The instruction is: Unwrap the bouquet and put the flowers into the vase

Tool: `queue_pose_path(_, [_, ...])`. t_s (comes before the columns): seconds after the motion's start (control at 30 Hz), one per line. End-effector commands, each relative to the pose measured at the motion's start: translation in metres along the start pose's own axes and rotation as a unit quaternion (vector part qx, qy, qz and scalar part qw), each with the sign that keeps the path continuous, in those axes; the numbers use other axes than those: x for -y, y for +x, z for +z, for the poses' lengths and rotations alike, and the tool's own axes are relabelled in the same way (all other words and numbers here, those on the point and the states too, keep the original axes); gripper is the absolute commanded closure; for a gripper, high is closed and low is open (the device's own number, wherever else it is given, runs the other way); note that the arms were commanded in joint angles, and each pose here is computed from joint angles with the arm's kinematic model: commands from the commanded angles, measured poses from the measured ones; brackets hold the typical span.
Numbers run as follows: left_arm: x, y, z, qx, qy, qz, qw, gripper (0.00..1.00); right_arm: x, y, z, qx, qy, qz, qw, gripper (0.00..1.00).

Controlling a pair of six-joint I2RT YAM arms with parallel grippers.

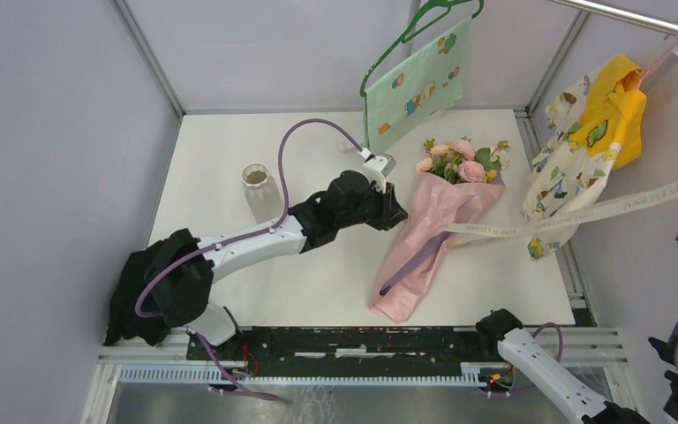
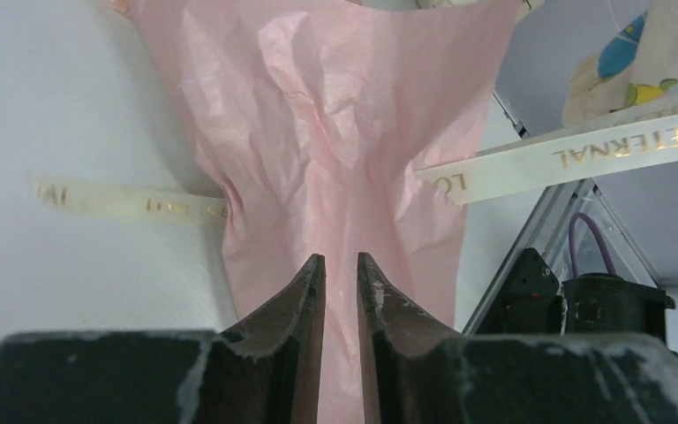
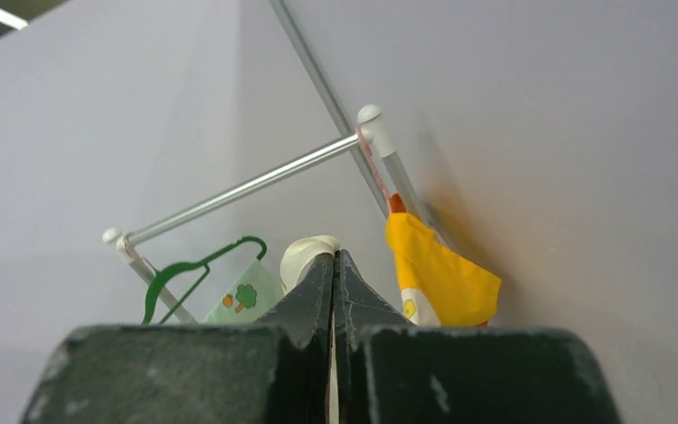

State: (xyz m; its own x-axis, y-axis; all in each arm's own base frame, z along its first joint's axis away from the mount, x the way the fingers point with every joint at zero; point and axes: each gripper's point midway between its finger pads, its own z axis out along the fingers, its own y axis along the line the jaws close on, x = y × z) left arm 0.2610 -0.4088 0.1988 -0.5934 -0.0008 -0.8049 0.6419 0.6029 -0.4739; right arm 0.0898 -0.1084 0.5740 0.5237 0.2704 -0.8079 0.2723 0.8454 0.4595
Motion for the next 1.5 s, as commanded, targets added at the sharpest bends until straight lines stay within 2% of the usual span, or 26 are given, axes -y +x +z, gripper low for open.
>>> queue_pose_path(0.0, [0.047, -0.029, -0.012, 0.028, 0.062, 0.043, 0.997, 0.73, 0.026, -0.035, -0.012, 0.046, 0.039, 0.030, 0.998, 0.99])
queue_pose_path(0.27, [0.116, -0.040, -0.040, 0.032, 0.093, 0.115, 0.989, 0.69, 0.039, -0.039, -0.016, 0.061, 0.065, 0.018, 0.996, 0.99])
queue_pose_path(0.37, [0.126, -0.038, -0.038, 0.019, 0.091, 0.125, 0.988, 0.67, 0.020, -0.016, -0.002, 0.021, 0.056, -0.027, 0.998, 0.97])
queue_pose_path(0.53, [0.111, 0.000, -0.005, -0.040, 0.066, 0.121, 0.990, 0.69, -0.041, 0.081, 0.026, -0.096, -0.019, -0.113, 0.989, 0.96])
queue_pose_path(0.67, [0.099, 0.031, 0.018, -0.079, 0.052, 0.111, 0.989, 0.71, -0.081, 0.171, 0.032, -0.180, -0.089, -0.149, 0.968, 0.95])
queue_pose_path(0.8, [0.101, 0.048, 0.028, -0.103, 0.064, 0.095, 0.988, 0.73, -0.095, 0.225, 0.031, -0.227, -0.119, -0.164, 0.953, 0.95])
queue_pose_path(0.9, [0.108, 0.045, 0.025, -0.098, 0.071, 0.096, 0.988, 0.72, -0.083, 0.251, 0.028, -0.248, -0.094, -0.184, 0.946, 0.95])
queue_pose_path(1.13, [0.118, 0.048, 0.028, -0.101, 0.074, 0.095, 0.988, 0.70, -0.035, 0.266, 0.023, -0.254, 0.006, -0.241, 0.937, 0.94])
queue_pose_path(1.37, [0.098, 0.083, 0.063, -0.132, 0.042, 0.082, 0.987, 0.71, -0.014, 0.255, 0.019, -0.250, 0.054, -0.264, 0.930, 0.93])
queue_pose_path(1.47, [0.076, 0.089, 0.075, -0.135, -0.012, 0.088, 0.987, 0.71, -0.008, 0.256, 0.017, -0.258, 0.065, -0.278, 0.923, 0.92])
